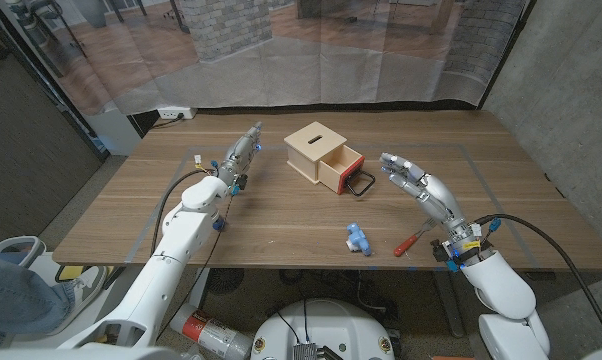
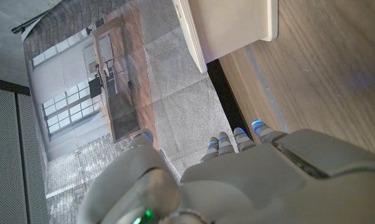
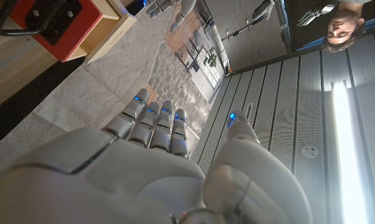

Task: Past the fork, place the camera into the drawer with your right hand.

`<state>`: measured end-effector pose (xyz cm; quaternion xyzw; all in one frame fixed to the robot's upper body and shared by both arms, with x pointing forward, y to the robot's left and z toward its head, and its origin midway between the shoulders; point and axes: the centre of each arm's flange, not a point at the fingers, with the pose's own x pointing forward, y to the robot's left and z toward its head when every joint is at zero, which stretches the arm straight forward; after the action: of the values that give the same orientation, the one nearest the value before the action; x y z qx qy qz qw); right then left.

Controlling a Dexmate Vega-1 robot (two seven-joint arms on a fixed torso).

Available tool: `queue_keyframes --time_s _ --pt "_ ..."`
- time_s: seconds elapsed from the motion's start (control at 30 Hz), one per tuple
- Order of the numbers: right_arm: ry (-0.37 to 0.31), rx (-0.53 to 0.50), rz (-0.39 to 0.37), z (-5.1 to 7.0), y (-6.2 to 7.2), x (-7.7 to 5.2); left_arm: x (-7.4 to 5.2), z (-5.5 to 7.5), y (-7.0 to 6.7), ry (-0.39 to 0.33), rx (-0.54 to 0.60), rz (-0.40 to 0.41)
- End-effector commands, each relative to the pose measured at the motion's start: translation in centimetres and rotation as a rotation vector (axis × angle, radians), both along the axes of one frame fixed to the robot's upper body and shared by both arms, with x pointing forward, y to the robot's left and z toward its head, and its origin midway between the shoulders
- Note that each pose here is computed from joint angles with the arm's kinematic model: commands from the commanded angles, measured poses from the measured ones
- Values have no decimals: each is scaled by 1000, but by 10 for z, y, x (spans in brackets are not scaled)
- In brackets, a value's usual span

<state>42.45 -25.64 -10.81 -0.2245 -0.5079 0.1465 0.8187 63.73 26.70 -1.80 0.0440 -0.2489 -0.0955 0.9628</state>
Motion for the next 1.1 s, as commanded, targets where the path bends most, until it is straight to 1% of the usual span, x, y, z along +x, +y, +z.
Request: queue_keyframes --time_s 0.03,0.17,0.33,0.43,0.6,0.83,0.93,1.1 --pt "-40 -51 -32 -5 7 -9 -4 -2 0 -2 0 0" --pt "-54 -68 -40 -6 9 -10 -6 -2 0 -1 3 3" --pt "-83 -97 -70 -6 12 -14 -8 -3 1 -2 0 6" --pt "-89 -104 -80 -6 12 -15 -9 -4 1 1 1 7" --pt "-96 -114 -95 -7 15 -15 -9 -5 4 5 -1 9" --pt "-132 -172 -153 -5 20 -17 -8 -6 7 8 0 11" --pt "-132 -177 -157 -5 22 -16 -8 -7 8 9 -1 10" --pt "-152 -202 -186 -5 25 -17 -7 -7 9 9 -13 -3"
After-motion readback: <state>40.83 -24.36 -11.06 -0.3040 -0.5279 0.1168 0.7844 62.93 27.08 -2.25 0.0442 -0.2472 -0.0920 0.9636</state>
